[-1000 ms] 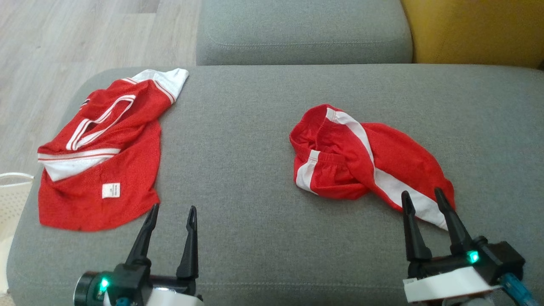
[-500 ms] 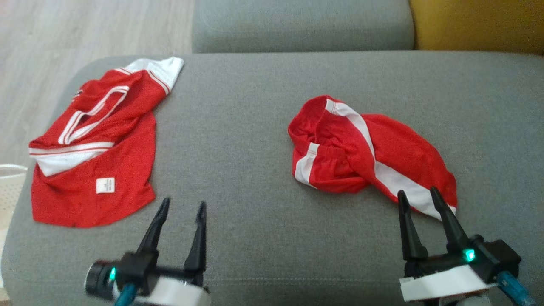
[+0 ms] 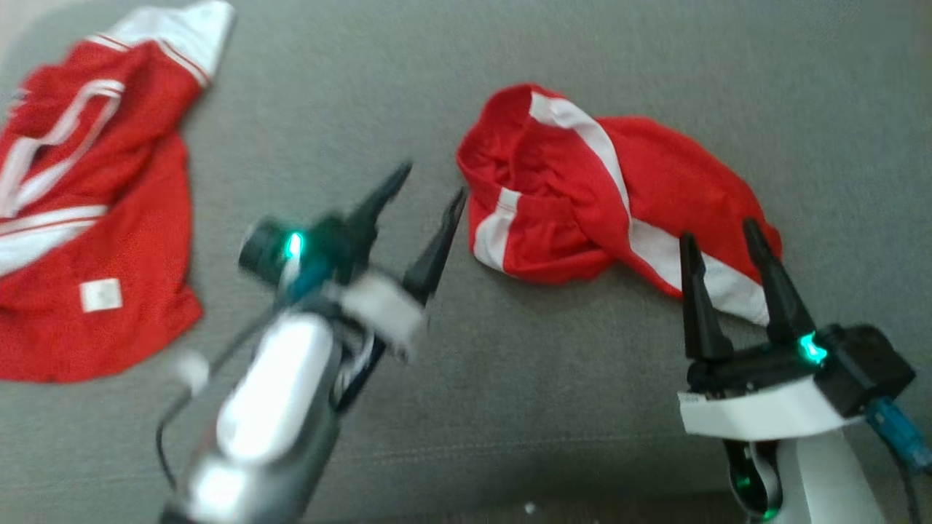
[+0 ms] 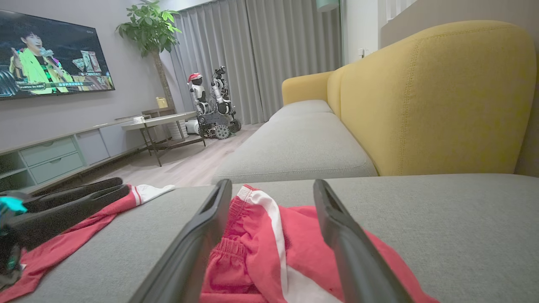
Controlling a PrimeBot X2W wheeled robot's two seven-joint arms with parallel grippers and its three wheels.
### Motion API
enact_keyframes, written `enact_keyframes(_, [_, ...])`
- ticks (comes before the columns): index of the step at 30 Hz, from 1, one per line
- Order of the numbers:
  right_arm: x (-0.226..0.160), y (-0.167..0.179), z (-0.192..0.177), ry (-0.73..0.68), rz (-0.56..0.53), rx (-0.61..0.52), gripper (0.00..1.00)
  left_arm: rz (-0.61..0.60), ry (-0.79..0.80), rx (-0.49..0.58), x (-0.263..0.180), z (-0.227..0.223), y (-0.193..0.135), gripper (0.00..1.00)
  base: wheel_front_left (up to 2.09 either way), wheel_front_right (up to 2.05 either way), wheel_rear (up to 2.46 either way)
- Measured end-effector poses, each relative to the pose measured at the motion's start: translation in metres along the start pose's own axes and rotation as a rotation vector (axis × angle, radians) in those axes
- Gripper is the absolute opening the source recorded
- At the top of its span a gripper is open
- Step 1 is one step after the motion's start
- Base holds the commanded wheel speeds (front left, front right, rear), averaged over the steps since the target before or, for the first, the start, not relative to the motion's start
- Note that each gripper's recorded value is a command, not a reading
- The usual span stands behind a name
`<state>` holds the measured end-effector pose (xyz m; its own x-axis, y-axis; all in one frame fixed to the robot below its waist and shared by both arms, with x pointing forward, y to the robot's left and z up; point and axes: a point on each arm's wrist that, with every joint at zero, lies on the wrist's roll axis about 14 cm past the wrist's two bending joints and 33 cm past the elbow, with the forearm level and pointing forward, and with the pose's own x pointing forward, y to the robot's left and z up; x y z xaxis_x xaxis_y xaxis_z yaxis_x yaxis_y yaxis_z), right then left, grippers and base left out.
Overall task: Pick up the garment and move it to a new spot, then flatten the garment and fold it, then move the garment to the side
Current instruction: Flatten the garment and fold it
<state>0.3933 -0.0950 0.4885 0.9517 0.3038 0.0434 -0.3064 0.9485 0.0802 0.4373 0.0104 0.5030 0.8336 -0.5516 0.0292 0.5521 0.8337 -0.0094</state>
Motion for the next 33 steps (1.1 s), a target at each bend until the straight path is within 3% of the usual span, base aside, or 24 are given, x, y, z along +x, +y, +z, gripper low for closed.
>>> enact_keyframes(9, [0.013,-0.027,-0.017,0.036,-0.060,-0.007,1.00,-0.124,0.126,-0.093,0.080,-0.029,-0.008,1.00,0.00,0.00,0.00])
enact_keyframes(15, [0.011,-0.043,-0.026,0.065,-0.102,-0.016,1.00,-0.190,0.259,-0.136,0.101,-0.062,-0.023,1.00,0.00,0.00,0.00])
enact_keyframes(31, [0.005,-0.058,-0.027,0.074,-0.147,-0.018,1.00,-0.247,0.298,-0.145,0.130,-0.071,-0.035,1.00,0.00,0.00,0.00])
enact_keyframes(32, [0.005,-0.058,-0.027,0.073,-0.149,-0.015,1.00,-0.248,0.290,-0.145,0.132,-0.069,-0.035,0.64,0.00,0.00,0.00])
enact_keyframes(33, [0.005,-0.058,-0.027,0.073,-0.151,-0.014,1.00,-0.250,0.287,-0.143,0.133,-0.068,-0.035,0.64,0.00,0.00,0.00])
